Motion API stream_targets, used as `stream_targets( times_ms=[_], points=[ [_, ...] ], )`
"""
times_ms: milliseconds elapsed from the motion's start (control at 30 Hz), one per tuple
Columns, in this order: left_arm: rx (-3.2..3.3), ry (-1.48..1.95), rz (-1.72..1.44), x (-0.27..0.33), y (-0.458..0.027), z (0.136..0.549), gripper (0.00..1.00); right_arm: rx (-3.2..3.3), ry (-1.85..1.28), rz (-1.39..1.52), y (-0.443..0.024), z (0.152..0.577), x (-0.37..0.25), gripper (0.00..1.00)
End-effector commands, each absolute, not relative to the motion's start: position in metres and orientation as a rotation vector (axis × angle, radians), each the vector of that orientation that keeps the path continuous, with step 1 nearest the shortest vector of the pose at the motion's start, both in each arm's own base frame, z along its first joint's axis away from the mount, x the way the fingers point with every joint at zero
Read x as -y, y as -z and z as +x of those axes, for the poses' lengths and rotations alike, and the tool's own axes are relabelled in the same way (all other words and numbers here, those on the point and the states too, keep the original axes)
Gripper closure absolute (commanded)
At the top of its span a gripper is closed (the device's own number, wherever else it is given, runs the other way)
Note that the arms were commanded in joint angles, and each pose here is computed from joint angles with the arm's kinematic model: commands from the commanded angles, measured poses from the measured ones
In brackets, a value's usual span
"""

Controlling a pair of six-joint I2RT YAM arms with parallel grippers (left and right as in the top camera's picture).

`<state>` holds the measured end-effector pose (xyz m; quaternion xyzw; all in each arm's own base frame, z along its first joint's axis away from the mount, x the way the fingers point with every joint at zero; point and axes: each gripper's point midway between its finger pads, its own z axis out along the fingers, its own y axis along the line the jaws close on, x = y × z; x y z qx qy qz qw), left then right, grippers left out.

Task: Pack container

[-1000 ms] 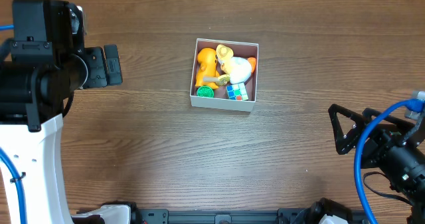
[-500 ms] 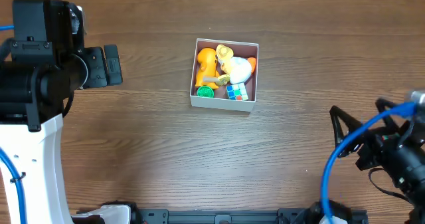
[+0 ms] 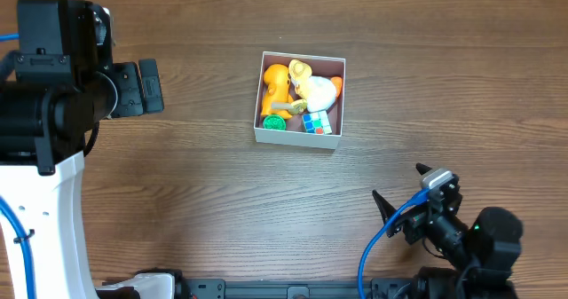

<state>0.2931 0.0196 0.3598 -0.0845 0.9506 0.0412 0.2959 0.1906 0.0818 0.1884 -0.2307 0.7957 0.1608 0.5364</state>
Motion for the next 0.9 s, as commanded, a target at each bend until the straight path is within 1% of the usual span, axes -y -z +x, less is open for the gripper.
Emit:
stream_targets(
  times_ms=[0, 400, 867],
  points=[
    [-2.515, -0.109, -0.243, -0.021, -0.363, 0.294, 0.00, -1.850, -0.385, -0.583, -0.164, 0.188, -0.087, 0.00],
    [-2.515, -0.109, -0.243, -0.021, -0.363, 0.294, 0.00, -1.815, -0.402, -0.649, -0.136, 0.182, -0.098, 0.00],
    [-2.515, -0.109, -0.244, -0.021, -0.363, 0.294, 0.00, -1.824, -0.406, -0.648, -0.133, 0.182, -0.098, 0.00]
  ],
)
